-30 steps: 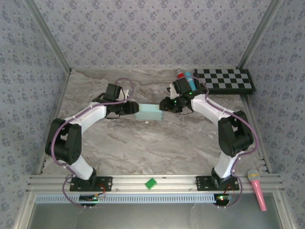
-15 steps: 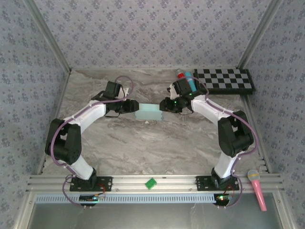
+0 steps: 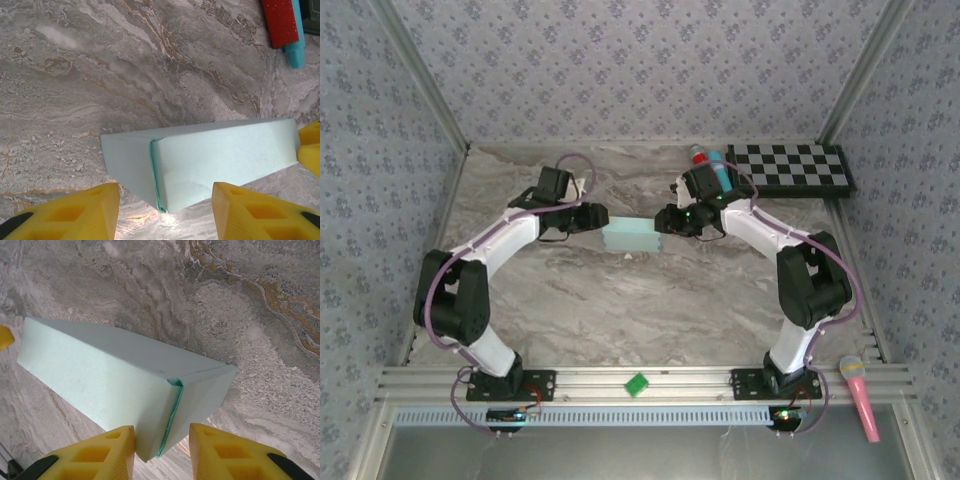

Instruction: Fold the paper box

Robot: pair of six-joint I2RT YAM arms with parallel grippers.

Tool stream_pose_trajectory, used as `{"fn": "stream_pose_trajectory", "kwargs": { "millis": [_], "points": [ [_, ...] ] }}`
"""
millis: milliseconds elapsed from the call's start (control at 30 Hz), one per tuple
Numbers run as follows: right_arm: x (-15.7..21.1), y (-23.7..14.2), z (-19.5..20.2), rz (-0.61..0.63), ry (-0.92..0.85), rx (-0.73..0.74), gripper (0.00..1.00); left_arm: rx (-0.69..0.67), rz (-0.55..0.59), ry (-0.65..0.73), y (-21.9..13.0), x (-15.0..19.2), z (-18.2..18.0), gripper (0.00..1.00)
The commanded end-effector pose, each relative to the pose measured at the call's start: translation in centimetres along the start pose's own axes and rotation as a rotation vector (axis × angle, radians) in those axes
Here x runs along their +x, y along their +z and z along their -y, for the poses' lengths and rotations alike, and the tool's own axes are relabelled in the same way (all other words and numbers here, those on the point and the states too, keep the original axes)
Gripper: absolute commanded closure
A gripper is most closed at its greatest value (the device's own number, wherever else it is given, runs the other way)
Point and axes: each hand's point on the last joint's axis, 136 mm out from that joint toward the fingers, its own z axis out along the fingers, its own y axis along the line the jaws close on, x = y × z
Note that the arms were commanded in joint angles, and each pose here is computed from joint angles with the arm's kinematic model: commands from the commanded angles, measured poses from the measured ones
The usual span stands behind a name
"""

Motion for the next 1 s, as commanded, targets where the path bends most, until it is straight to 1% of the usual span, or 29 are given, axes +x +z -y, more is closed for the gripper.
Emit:
{"fn": "stream_pose_trajectory", "kwargs": {
  "millis": [0, 167, 533, 800, 967],
  "points": [
    [3.1, 1.6, 3.3, -0.111, 0.035, 0.117, 0.65, 0.007, -0.015, -0.022, 0.4, -0.4, 0.0, 0.5],
    [3.3, 1.8, 3.6, -0.121, 0.035, 0.124, 0.65, 0.01, -0.048, -0.03, 0.9, 0.5, -0.2, 0.51],
    [4.3, 2.5, 4.3, -0.15, 0.035, 0.143, 0.66, -0.037, -0.101, -0.061, 1.7, 3.5, -2.4, 0.53],
    [4.9, 2.5, 5.8, -0.17, 0.022, 0.223, 0.66, -0.064, -0.129, -0.076, 2.0, 5.3, -3.6, 0.54],
    [4.8, 2.5, 6.1, -0.174, 0.012, 0.247, 0.66, -0.077, -0.118, -0.082, 1.6, 5.7, -3.9, 0.54]
  ]
}}
